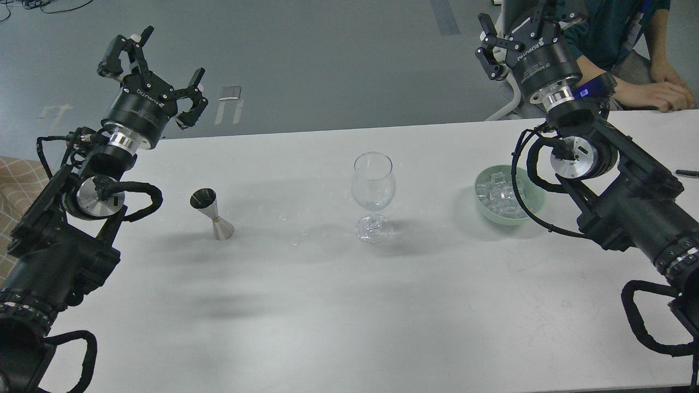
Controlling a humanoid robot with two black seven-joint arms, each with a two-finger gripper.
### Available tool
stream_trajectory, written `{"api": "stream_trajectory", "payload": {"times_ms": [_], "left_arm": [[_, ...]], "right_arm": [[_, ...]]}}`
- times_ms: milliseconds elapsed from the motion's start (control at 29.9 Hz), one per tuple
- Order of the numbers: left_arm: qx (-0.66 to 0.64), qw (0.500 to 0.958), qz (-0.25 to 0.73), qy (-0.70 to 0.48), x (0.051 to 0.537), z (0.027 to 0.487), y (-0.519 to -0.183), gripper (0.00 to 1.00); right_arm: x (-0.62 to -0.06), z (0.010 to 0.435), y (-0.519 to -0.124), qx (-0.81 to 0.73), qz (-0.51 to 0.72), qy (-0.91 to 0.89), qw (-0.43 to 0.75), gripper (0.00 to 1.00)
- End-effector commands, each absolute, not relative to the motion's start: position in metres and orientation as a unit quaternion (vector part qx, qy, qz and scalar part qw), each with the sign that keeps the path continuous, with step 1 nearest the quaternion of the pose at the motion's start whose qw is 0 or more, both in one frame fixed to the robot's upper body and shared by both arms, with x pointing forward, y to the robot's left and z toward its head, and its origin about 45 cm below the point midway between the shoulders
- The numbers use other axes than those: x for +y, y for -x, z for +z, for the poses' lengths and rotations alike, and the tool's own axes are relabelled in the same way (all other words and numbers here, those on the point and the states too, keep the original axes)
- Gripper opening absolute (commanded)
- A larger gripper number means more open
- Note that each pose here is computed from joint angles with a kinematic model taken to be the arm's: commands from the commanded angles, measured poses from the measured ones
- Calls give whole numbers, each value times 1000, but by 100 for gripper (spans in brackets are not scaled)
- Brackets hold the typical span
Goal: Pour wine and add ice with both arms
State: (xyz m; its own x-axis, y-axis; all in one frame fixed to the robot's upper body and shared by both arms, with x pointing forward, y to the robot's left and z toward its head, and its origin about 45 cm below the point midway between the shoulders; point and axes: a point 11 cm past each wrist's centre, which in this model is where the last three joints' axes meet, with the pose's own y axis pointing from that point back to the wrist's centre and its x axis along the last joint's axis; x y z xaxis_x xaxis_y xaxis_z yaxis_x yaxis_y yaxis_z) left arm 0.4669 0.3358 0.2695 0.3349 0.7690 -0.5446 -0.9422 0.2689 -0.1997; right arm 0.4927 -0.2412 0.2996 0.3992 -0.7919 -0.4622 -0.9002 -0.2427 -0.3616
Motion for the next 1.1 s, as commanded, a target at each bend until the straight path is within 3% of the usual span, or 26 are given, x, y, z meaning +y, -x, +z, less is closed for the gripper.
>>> {"api": "stream_trajectory", "payload": {"times_ms": [0, 1070], "left_arm": [[181, 781, 544, 249, 325, 264, -467, 98], [177, 789, 534, 246, 322, 266, -461, 98]], "right_arm": [[-235, 301, -493, 535, 92, 787, 293, 100], [-220, 284, -490, 519, 124, 808, 248, 100]]}}
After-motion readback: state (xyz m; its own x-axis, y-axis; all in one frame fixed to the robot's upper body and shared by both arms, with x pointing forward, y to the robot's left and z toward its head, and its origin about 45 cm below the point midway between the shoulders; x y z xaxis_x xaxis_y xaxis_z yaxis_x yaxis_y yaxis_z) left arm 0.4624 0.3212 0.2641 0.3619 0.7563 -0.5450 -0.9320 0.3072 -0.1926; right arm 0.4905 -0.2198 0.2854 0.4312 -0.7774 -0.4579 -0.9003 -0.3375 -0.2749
